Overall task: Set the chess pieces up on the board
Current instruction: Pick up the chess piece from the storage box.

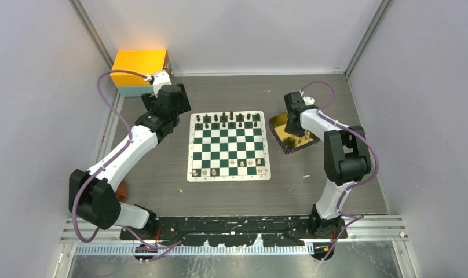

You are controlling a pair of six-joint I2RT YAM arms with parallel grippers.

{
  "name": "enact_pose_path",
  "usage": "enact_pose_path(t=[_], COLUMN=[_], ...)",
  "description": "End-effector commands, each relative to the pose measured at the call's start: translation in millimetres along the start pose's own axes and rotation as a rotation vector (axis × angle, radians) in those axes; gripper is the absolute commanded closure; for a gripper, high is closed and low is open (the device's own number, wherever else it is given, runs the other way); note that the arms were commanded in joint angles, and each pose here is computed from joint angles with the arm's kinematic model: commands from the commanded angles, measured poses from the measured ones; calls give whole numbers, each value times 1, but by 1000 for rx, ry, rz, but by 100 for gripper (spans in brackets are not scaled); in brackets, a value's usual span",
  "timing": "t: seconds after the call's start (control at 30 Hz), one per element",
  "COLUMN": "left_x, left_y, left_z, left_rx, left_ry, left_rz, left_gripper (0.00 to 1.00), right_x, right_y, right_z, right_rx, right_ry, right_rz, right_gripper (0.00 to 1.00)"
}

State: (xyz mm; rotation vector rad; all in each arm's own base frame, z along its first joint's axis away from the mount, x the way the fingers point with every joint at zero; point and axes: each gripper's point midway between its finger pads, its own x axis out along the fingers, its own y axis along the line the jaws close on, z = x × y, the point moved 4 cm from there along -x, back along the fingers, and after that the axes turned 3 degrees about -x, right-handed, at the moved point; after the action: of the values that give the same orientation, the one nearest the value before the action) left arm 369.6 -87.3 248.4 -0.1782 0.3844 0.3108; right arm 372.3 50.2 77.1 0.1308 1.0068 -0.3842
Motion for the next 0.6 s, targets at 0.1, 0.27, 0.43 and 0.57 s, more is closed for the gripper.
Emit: enact_pose_path(t=[0.1,0.27,0.43,0.57], left_x=[-1,-1,-2,-2], left_y=[-7,-7,-8,-8], left_z=[22,21,23,24], left_rx=[-31,-30,-36,-40], left_ry=[-64,-63,-68,-68], left_rz=[-16,-18,-21,-25], left_gripper=[1,1,1,1], right_x=[-2,-5,-14,-23], right_y=[7,6,7,11], right_z=[20,22,25,30], right_rx=[37,35,51,79], right_ry=[-53,-62,-88,-112], right_rz=[28,30,65,114], right_gripper=[73,90,100,100])
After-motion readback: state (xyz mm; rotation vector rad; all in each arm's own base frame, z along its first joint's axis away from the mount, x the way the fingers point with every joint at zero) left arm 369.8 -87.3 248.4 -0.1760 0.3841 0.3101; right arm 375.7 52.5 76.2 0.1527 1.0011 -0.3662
